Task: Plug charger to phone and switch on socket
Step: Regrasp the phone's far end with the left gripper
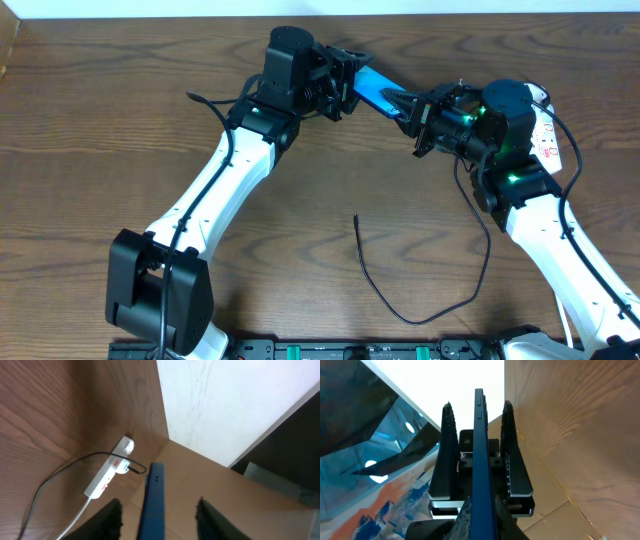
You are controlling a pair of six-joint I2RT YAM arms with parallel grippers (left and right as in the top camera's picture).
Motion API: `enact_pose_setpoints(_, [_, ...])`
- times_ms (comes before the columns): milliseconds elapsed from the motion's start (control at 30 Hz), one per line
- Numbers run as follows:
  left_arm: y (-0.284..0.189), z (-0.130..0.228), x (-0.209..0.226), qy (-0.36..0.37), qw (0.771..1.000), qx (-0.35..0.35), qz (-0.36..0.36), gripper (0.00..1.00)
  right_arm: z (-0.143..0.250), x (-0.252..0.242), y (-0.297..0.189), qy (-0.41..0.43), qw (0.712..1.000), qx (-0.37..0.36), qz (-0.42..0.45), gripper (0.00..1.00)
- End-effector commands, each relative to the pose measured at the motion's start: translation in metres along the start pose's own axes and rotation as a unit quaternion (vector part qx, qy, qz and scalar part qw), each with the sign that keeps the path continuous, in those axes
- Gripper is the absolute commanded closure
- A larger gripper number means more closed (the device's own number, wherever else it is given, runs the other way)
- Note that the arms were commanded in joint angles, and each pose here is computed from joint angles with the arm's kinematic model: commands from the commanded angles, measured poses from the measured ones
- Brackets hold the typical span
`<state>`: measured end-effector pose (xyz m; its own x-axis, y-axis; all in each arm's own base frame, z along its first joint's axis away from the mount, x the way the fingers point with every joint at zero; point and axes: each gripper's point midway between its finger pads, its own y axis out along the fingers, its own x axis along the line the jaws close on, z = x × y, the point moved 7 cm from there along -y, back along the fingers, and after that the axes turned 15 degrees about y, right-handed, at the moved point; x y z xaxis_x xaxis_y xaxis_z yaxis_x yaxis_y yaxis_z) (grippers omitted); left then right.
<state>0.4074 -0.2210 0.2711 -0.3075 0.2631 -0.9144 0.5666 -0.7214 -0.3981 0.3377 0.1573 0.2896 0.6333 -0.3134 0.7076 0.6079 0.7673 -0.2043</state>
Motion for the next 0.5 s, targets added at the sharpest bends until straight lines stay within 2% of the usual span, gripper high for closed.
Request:
enact_pose_setpoints(0, [-0.0057, -0.0012, -0.014, 0.008, 1.0, -0.009, 0.017, 0.62, 0.013, 0.0054, 0.0004, -0.009, 1.0, 0.024, -0.002, 0.99])
enact_pose_setpoints(133, [-0.0057, -0.0008, -0.0141, 0.008, 1.0, -0.007, 0.017, 0.7, 0.0132, 0.0051, 0.0004, -0.01, 1.0, 0.025, -0.001, 0.99])
enact_pose_setpoints(300, [-0.0057, -0.0005, -0.0141, 0.008, 1.0, -0.005, 0.017, 0.72, 0.0132, 0.0051, 0.0004, -0.01, 1.0, 0.025, -0.001, 0.99])
enact_pose_setpoints(467, [-0.0053, 0.0006, -0.0142, 0.009, 1.0, -0.004, 0.017, 0.78, 0.0132, 0.0052, 0.0004, -0.009, 1.0, 0.025, -0.001, 0.99])
